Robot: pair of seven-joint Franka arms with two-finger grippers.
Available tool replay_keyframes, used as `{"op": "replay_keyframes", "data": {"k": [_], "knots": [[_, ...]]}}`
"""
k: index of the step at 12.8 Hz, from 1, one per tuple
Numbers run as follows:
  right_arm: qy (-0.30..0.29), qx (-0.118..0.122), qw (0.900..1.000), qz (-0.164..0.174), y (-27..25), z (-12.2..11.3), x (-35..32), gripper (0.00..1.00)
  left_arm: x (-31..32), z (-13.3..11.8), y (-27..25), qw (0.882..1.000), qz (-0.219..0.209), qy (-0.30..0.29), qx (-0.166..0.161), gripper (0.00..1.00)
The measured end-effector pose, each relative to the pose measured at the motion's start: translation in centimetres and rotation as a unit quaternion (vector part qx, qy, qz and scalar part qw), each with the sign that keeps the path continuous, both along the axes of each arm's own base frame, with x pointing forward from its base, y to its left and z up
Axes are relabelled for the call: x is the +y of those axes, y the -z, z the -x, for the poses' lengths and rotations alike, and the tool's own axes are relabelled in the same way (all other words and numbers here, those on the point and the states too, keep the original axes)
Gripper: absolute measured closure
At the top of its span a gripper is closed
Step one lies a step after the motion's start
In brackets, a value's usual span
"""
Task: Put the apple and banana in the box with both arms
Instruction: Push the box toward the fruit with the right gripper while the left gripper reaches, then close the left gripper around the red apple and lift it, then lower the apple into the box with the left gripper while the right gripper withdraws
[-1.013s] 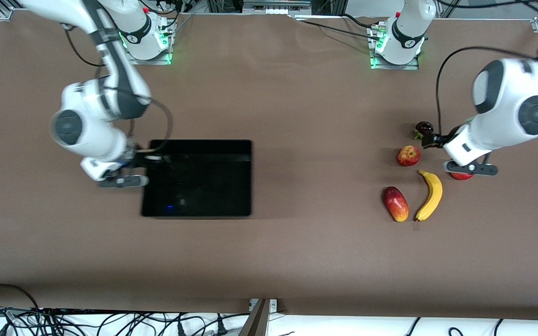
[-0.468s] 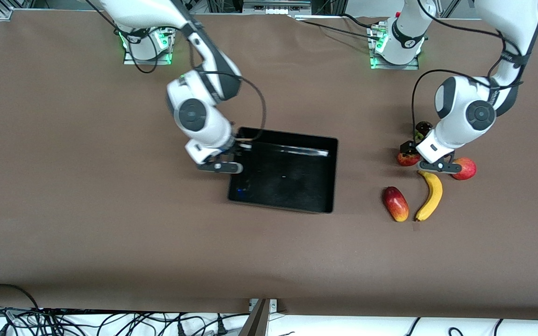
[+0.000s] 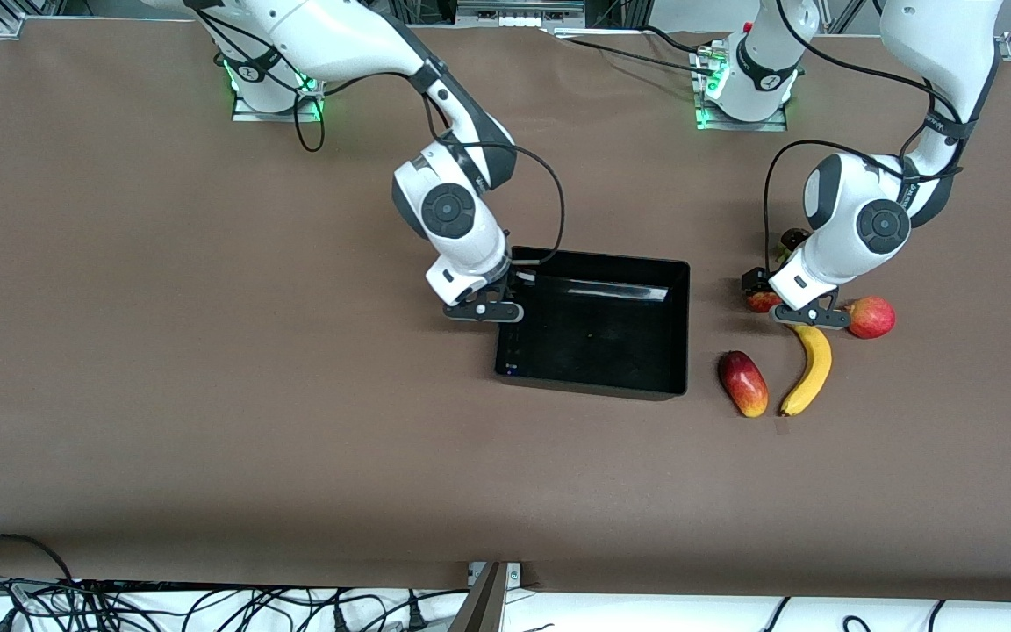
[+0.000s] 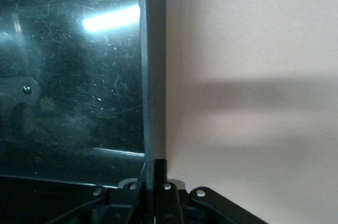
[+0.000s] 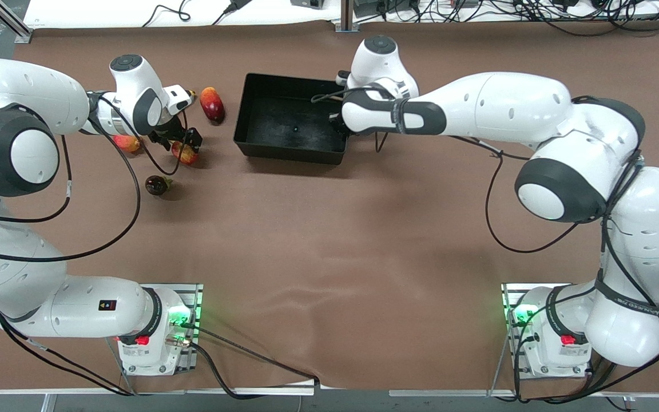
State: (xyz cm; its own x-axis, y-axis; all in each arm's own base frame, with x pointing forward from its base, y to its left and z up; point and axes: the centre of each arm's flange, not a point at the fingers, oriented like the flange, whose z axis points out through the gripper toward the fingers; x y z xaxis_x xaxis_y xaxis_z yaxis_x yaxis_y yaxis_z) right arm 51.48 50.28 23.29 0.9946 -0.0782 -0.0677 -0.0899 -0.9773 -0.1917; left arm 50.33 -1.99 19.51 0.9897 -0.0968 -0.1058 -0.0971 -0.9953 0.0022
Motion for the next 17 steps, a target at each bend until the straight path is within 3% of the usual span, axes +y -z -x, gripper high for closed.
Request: {"op": "replay_keyframes", "data": {"k": [1,3,4,6,10,13,17], "knots": [[-0.004,0.000,1.000,0.001,0.4,0.2,0.2,0.95,-0.1,0.1,0.2,1.000,0.000,0.001,0.002,0.06],[-0.015,-0.004,1.000,0.001,0.3,0.0,0.1,0.95,-0.1,-0.1,0.0,1.000,0.000,0.001,0.000,0.25],[-0.020,-0.005,1.000,0.001,0.3,0.0,0.1,0.95,-0.2,-0.6,-0.4,1.000,0.000,0.001,-0.005,0.30],[-0.024,-0.008,1.000,-0.001,0.1,-0.2,0.1,0.78,-0.2,-1.8,-2.3,1.000,-0.001,0.001,0.002,0.30],[-0.024,-0.019,1.000,-0.007,-1.5,-1.1,0.1,0.35,-2.4,-6.3,-11.8,0.998,-0.004,0.016,0.056,0.30],[-0.042,-0.030,0.999,0.007,-7.2,-3.9,-3.2,0.01,-9.1,-7.0,-15.8,0.998,0.002,0.037,0.060,0.30],[-0.057,-0.034,0.997,0.041,-18.6,-9.0,-15.6,0.00,-18.7,-5.6,-13.7,0.997,0.034,0.013,0.072,0.30]]}}
